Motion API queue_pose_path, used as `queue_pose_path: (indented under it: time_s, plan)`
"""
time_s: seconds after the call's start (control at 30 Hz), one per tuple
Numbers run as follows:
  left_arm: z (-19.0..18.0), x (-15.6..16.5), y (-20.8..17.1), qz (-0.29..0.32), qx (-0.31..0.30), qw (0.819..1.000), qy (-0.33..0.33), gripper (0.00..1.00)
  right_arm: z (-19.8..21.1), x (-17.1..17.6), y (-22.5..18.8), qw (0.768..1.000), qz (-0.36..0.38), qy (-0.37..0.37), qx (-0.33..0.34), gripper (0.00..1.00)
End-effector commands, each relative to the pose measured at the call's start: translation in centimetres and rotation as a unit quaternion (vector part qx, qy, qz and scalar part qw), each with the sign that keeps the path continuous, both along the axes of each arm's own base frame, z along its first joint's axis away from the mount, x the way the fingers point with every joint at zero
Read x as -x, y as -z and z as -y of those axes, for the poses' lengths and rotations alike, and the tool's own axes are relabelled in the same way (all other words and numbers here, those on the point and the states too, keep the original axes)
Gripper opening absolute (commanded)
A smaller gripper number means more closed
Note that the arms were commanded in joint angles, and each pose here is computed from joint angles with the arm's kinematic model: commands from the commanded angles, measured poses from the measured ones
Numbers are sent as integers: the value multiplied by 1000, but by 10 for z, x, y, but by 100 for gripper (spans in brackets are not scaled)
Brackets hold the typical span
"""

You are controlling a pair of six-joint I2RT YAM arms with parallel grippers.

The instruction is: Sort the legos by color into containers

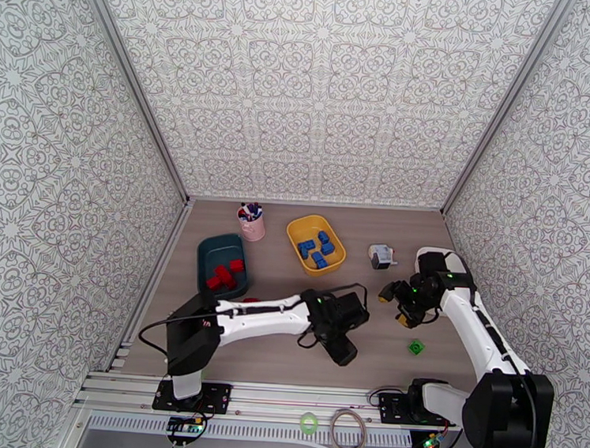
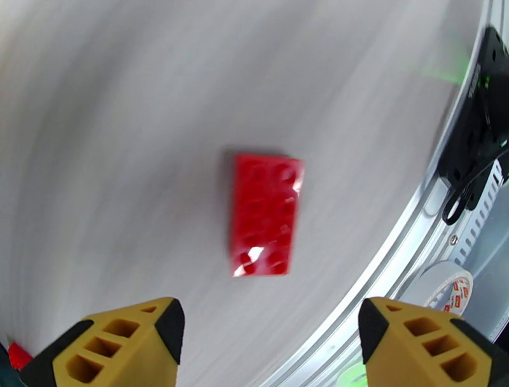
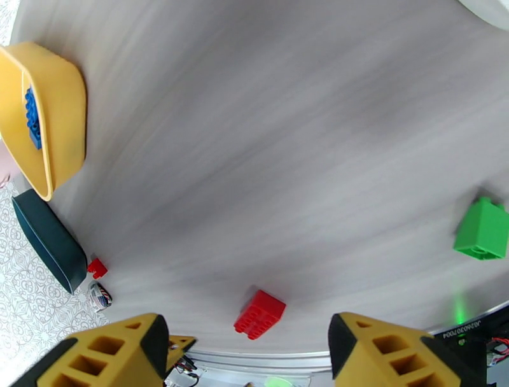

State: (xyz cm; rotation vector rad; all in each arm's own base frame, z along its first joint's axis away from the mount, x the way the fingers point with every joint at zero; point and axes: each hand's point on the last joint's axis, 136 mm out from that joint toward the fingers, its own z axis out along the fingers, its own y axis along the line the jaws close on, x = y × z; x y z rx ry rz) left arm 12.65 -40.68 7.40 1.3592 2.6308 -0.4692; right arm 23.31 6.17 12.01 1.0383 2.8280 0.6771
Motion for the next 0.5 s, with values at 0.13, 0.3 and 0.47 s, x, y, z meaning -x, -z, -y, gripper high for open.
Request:
queue_pose_path:
  time_s: [0.13,0.3,0.47]
  plan:
    - [6,-9,28,39,-46,998,-6,73,5,12,-1,1000,-9,2,-11,71]
    - [4,-14,46,46,-72,996,-14,68,6,12,1,1000,-10,6,-17,71]
    - [4,-16,57,48,-88,995,-13,62,6,12,-1,1000,-7,7,-21,71]
